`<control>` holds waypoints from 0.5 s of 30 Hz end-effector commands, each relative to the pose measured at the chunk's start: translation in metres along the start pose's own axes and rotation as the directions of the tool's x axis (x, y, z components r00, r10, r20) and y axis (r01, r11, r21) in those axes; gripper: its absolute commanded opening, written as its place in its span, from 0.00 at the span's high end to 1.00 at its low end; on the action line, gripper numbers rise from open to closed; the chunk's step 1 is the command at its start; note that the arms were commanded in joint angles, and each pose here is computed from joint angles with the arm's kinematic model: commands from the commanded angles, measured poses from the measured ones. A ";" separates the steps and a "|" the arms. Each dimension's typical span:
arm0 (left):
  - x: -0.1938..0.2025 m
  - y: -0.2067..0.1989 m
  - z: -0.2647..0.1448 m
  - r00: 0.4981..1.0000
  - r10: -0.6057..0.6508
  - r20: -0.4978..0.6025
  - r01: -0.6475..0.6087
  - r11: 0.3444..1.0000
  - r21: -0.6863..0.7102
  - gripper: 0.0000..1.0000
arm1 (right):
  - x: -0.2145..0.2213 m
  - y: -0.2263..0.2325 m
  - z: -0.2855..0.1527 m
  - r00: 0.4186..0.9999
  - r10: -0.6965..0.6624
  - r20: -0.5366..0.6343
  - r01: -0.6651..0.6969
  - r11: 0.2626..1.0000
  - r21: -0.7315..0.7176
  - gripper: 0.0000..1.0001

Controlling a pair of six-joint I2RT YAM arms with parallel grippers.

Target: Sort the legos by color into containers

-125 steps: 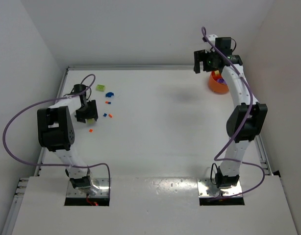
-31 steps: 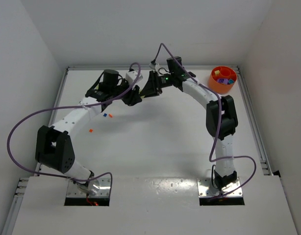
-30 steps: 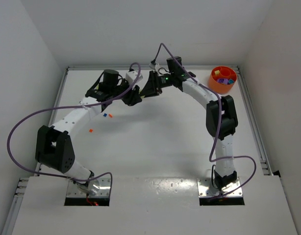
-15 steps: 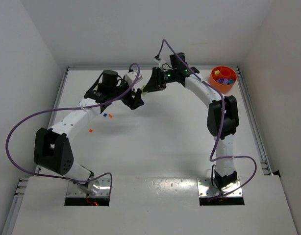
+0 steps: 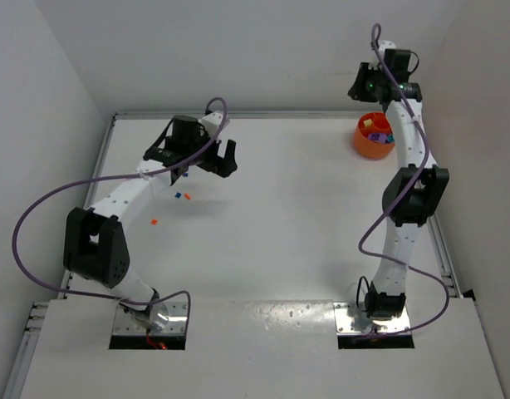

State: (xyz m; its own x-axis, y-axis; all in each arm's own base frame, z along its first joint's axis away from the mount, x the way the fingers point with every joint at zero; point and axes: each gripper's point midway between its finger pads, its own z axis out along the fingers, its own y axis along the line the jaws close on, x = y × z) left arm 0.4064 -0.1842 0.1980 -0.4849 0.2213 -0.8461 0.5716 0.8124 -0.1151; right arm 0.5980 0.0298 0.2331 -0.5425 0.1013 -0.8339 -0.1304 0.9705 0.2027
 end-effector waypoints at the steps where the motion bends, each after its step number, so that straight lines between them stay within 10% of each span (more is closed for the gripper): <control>1: -0.018 0.008 0.004 0.999 -0.034 0.032 0.035 0.999 -0.035 0.00 | -0.019 -0.056 0.003 0.997 -0.051 0.054 0.040 0.981 0.190 1.00; 15: -0.018 0.028 0.012 0.999 -0.047 0.022 0.049 0.994 -0.097 0.00 | 0.008 -0.114 0.038 0.999 -0.040 0.007 0.037 0.956 0.289 1.00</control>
State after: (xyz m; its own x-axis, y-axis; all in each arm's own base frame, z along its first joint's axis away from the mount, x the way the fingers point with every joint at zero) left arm 0.4264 -0.1742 0.1878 -0.5254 0.2033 -0.8262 0.5000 0.8595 -0.1064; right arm 0.6279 -0.0666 0.1469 -0.6102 0.0932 -0.7867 0.0897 0.9948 0.0483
